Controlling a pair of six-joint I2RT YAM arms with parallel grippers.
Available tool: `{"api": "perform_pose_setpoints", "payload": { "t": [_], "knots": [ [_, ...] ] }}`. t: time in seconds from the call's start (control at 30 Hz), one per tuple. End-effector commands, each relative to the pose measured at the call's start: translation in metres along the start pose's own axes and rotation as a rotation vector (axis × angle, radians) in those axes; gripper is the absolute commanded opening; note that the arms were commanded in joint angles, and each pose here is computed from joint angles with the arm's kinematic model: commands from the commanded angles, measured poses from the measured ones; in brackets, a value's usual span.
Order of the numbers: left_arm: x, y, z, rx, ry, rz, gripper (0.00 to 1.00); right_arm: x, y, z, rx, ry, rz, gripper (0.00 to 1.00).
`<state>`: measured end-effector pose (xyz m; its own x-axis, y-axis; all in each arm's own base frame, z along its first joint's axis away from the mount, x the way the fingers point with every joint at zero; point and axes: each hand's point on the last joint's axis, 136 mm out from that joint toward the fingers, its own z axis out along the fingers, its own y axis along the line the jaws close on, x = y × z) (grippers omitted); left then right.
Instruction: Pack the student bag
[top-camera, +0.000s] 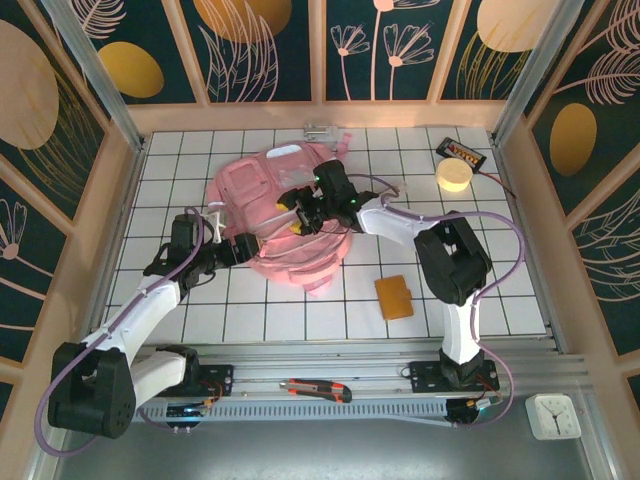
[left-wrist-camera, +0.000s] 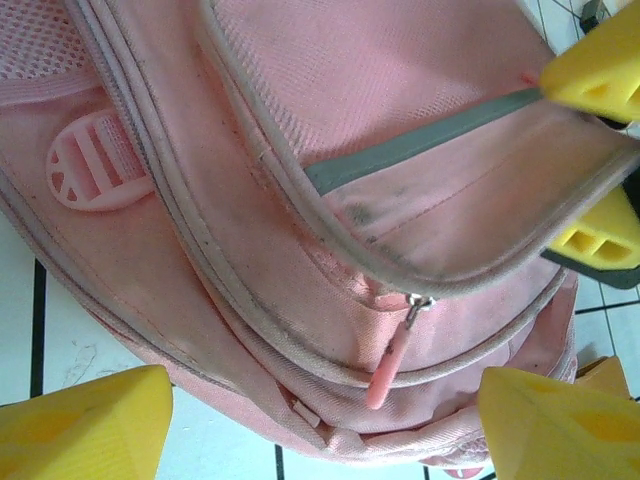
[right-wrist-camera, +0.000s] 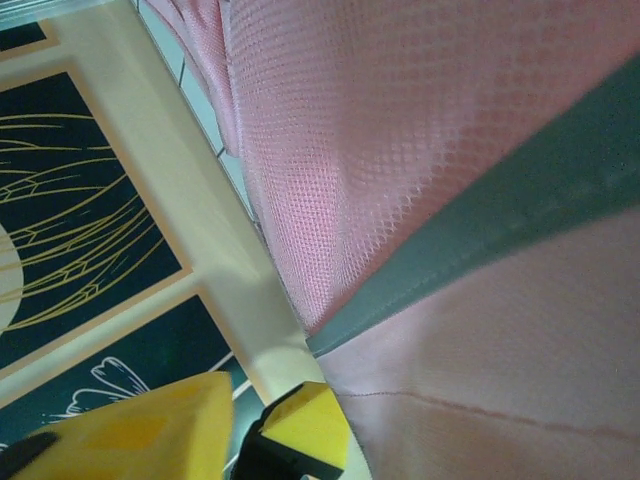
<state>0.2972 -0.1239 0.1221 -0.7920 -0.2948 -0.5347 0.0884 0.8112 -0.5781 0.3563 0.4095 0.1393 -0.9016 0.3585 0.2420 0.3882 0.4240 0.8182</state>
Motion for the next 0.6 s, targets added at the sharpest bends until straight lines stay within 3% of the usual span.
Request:
{"api": "perform_pose_setpoints", "payload": {
  "t": [0.0, 0.07, 0.1, 0.27, 0.57],
  "knots": [
    [-0.001, -0.007, -0.001, 0.036, -0.013, 0.006, 0.79, 0.004, 0.015, -0.005, -0.005, -0.002, -0.038, 0.28],
    [-0.001, -0.010, -0.002, 0.049, -0.010, 0.015, 0.79, 0.003, 0.027, -0.007, 0.001, -0.011, -0.078, 0.05],
    [-0.001, -0.012, -0.002, 0.057, -0.007, 0.021, 0.79, 0.004, 0.033, -0.007, 0.004, -0.015, -0.097, 0.00],
    [-0.002, -0.017, -0.004, 0.076, 0.000, 0.040, 0.77, 0.007, 0.056, -0.008, -0.016, -0.011, -0.136, 0.00],
    [-0.004, -0.020, 0.011, 0.078, 0.033, 0.104, 0.56, 0.012, 0.056, -0.005, -0.015, 0.015, -0.129, 0.00]
  ]
}}
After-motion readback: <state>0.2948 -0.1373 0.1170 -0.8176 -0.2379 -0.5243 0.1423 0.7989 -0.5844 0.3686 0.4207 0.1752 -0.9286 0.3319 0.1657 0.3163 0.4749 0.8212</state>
